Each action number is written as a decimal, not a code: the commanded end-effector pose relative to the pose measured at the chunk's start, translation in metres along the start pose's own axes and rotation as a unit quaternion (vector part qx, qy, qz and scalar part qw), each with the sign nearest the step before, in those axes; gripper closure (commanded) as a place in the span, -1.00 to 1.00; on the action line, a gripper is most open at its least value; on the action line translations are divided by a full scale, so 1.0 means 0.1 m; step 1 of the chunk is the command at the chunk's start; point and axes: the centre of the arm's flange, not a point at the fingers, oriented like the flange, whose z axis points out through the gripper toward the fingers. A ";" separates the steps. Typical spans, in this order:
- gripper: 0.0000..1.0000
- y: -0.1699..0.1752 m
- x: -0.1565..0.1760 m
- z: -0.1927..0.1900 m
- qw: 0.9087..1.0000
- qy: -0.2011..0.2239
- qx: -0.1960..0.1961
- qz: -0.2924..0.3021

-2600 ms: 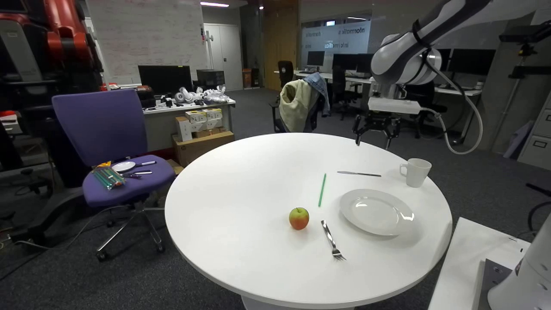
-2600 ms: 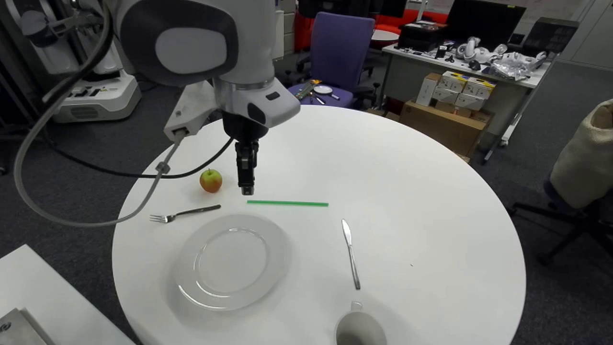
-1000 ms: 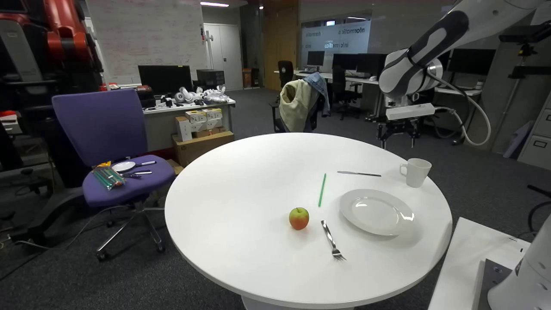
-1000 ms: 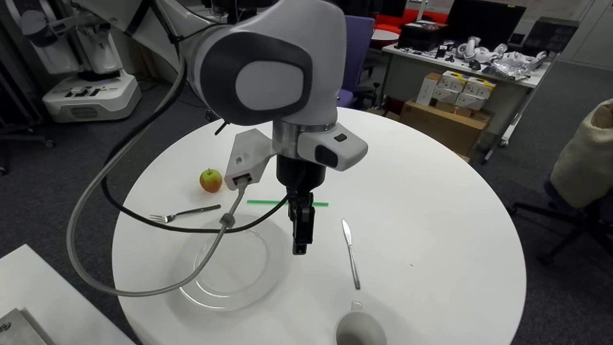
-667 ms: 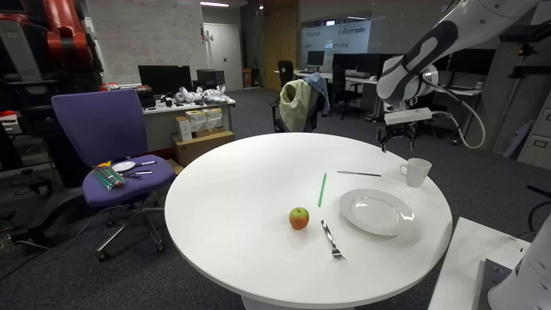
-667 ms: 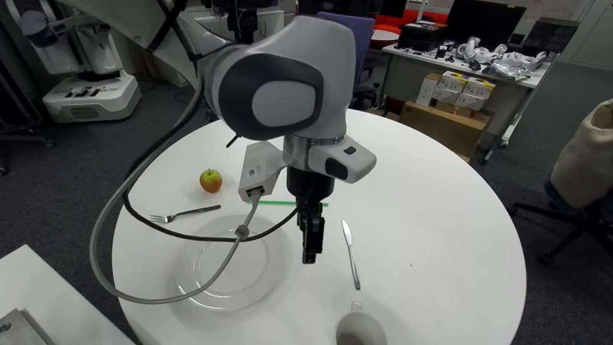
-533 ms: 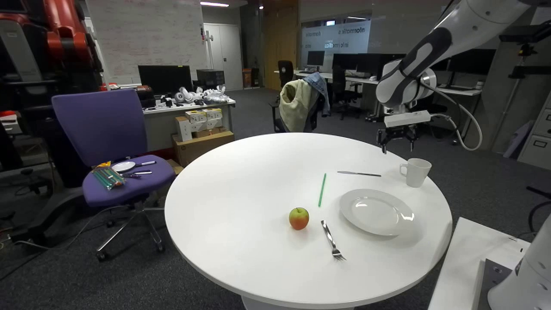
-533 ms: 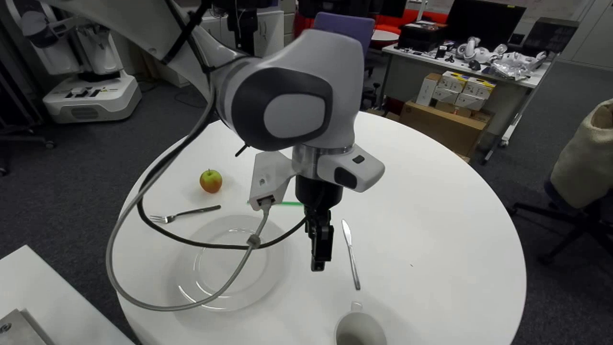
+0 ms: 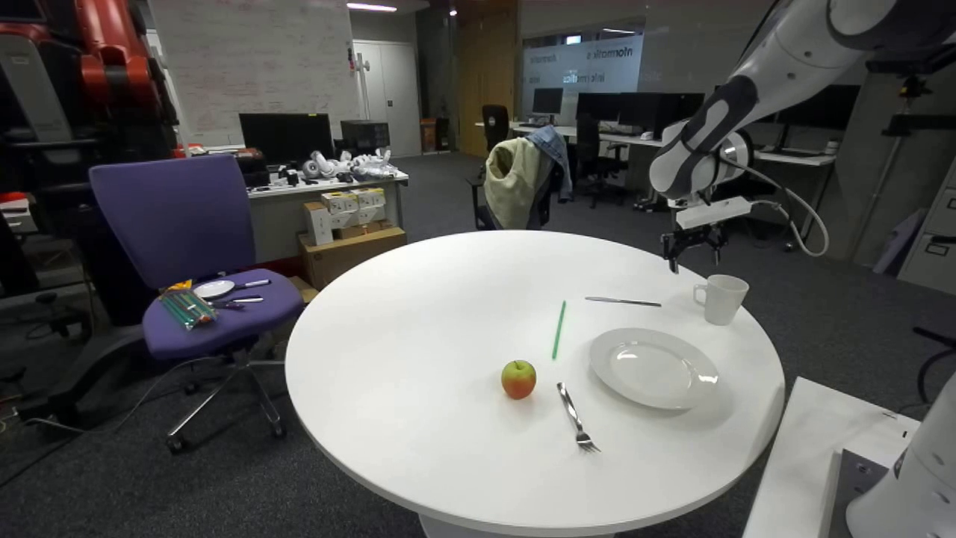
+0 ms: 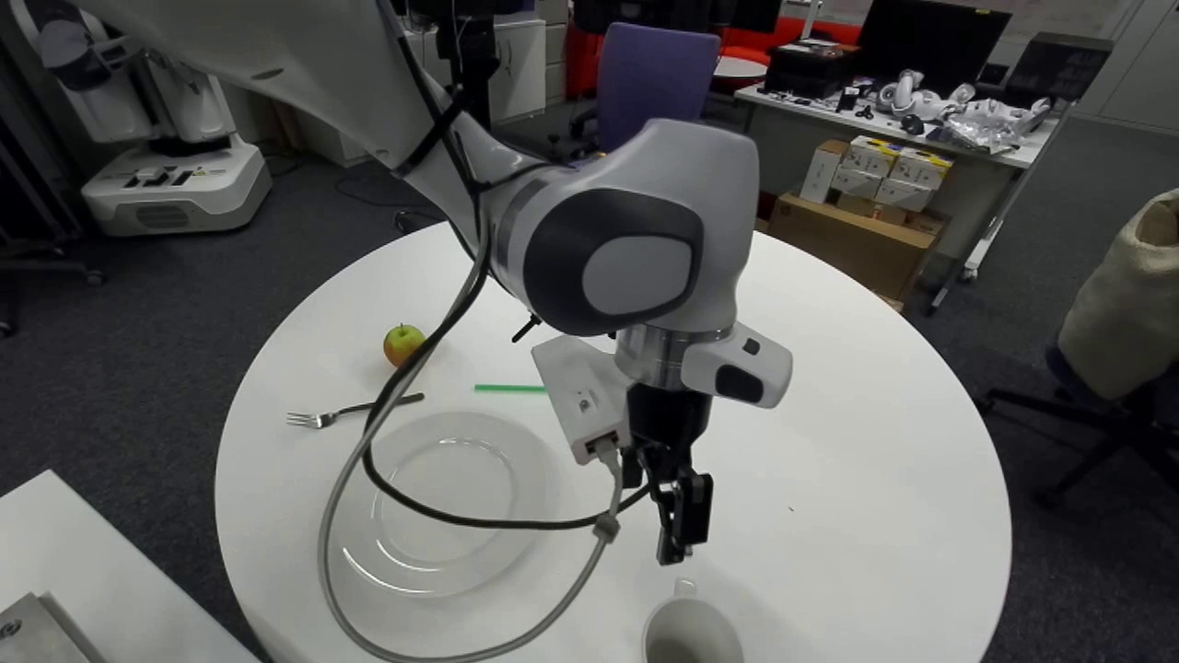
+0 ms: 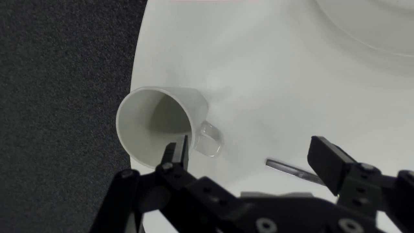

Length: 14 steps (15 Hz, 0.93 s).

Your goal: Move the mug backwards.

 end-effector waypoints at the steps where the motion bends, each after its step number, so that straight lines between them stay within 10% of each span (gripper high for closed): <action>1: -1.00 0.11 0.18 -0.07 0.999 0.000 -0.006 -0.044; 14: -1.00 0.15 0.24 0.24 1.000 -0.024 0.012 -0.005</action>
